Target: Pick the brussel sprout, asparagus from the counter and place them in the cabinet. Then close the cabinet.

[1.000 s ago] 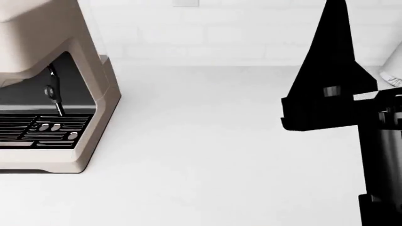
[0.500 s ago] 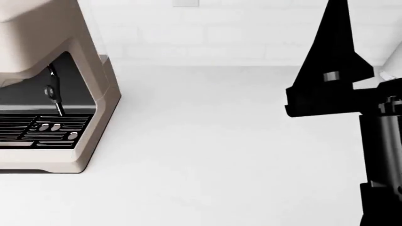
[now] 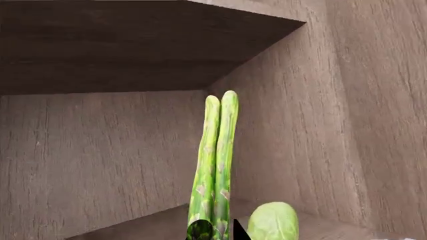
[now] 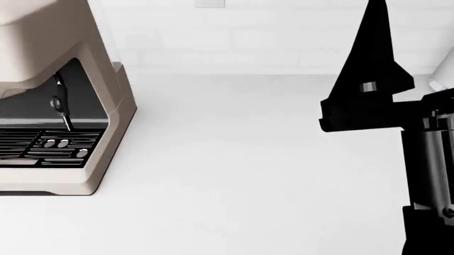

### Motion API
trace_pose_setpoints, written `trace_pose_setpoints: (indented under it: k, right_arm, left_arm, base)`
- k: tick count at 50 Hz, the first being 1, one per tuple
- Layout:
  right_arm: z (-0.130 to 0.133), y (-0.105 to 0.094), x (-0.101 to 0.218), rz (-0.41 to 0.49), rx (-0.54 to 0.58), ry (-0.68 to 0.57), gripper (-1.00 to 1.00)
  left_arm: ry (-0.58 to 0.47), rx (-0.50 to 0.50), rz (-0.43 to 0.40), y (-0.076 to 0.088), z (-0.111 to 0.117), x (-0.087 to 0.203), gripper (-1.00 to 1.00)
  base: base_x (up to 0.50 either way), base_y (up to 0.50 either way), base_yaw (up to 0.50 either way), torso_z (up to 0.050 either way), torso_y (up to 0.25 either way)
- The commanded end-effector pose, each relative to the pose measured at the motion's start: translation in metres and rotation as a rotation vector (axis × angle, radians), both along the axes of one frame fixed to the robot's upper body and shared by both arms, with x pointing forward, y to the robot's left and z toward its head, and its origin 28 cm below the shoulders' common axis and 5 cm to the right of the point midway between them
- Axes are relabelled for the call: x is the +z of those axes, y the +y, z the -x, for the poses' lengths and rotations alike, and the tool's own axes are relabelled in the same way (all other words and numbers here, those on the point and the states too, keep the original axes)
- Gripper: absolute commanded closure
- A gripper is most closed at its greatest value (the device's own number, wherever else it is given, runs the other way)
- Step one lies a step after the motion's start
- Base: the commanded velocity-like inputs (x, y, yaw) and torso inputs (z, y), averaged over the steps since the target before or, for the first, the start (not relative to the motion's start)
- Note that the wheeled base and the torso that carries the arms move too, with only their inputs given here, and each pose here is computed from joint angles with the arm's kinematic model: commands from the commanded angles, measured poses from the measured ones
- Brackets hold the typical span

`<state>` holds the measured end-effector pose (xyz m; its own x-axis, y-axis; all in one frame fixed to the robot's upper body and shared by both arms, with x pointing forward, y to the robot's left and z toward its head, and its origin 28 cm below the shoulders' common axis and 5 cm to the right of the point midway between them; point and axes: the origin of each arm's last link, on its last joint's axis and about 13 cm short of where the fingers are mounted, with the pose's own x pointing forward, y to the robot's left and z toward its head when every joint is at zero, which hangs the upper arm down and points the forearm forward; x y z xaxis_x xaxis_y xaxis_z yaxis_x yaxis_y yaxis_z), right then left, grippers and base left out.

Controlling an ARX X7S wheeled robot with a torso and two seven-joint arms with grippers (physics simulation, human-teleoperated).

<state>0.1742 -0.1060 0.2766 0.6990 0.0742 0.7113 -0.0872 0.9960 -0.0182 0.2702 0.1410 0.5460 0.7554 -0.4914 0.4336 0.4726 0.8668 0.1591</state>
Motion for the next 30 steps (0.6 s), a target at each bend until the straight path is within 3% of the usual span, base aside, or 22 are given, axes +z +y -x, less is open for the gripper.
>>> trace_pose_setpoints:
  k: [1, 15, 23, 30]
  right_arm:
    - [0.001, 0.0, 0.0, 0.002, -0.001, 0.001, -1.0]
    - [0.002, -0.002, 0.0, -0.001, 0.0, 0.003, -1.0]
    - [0.003, -0.002, 0.0, -0.003, -0.002, 0.003, -1.0]
    - [0.003, -0.003, 0.0, -0.005, -0.006, 0.006, -1.0]
  left_arm:
    - [-0.187, 0.212, 0.005, 0.015, -0.077, -0.004, 1.0]
    - [-0.196, 0.251, 0.025, 0.016, -0.078, -0.004, 1.0]
    - [-0.128, 0.312, 0.01, 0.02, -0.084, -0.014, 1.0]
    - [-0.128, 0.312, 0.01, 0.02, -0.084, -0.014, 1.0]
  base:
    - [0.0, 0.0, 0.0, 0.0, 0.0]
    - [0.0, 0.0, 0.0, 0.0, 0.0]
    - [0.0, 0.0, 0.0, 0.0, 0.0]
    - [0.0, 0.0, 0.0, 0.0, 0.0]
